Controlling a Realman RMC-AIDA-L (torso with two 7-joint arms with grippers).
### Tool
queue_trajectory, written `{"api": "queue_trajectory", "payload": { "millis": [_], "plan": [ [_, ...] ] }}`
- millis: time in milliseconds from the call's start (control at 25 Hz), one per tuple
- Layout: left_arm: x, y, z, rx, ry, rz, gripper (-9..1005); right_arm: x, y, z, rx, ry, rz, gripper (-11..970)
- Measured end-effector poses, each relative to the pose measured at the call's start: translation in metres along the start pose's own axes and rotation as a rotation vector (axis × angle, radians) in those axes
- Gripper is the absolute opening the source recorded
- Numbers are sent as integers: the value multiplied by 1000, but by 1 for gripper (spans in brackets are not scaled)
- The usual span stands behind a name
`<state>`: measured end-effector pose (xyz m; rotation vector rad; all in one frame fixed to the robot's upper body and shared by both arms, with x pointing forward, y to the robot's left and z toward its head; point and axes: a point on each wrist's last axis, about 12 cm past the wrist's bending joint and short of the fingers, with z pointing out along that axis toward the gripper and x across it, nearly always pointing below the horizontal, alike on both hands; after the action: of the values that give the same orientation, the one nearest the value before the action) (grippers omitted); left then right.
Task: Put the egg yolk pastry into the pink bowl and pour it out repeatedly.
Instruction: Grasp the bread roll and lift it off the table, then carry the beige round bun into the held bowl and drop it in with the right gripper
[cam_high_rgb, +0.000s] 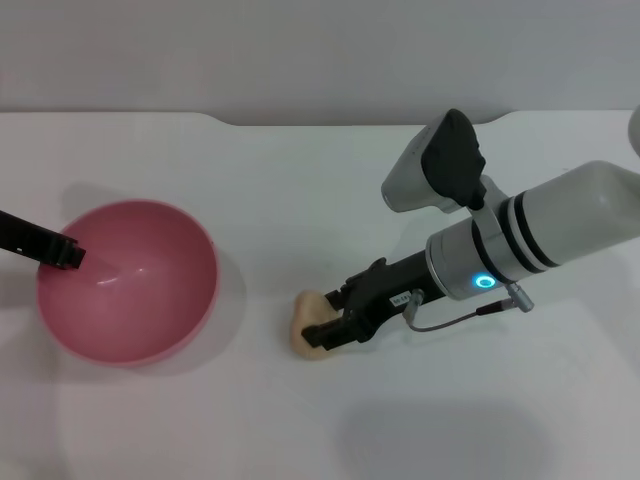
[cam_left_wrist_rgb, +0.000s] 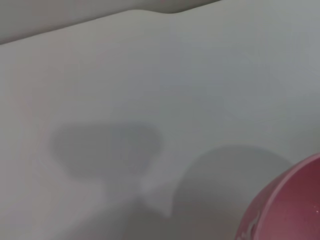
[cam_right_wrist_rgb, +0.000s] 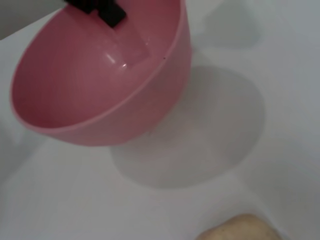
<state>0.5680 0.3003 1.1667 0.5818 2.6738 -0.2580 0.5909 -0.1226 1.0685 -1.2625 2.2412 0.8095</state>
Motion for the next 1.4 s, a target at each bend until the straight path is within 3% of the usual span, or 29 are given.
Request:
{"api": "queue_trajectory", "payload": {
  "millis": [160, 680, 880, 1000, 1040, 1080, 1120, 1280, 1400],
  "plan": [
    [-1, -1, 0, 0, 1, 4, 0, 2, -1, -2, -2, -43, 41, 554],
    [-6, -8, 4, 8, 12, 38, -1, 18, -6, -26, 15, -180, 103, 439],
    [-12, -17, 16, 43, 53, 65, -1, 25, -14, -56, 30, -280, 123, 416],
    [-21, -31, 31, 74, 99, 113, 0, 26, -15, -88, 34, -360, 94, 402],
    [-29, -42, 39, 83, 120, 146, 0, 26, -14, -99, 30, -386, 75, 394],
    [-33, -49, 43, 91, 129, 165, -1, 25, -10, -118, 9, -425, 18, 386],
    [-33, -49, 43, 91, 129, 165, -1, 25, -8, -121, -2, -432, -1, 378],
    [-53, -77, 51, 135, 130, 257, -2, 13, 9, -131, -89, -434, -121, 343],
    [-67, -100, 51, 183, 102, 324, -1, 0, 16, -119, -125, -353, -185, 306]
  ]
}}
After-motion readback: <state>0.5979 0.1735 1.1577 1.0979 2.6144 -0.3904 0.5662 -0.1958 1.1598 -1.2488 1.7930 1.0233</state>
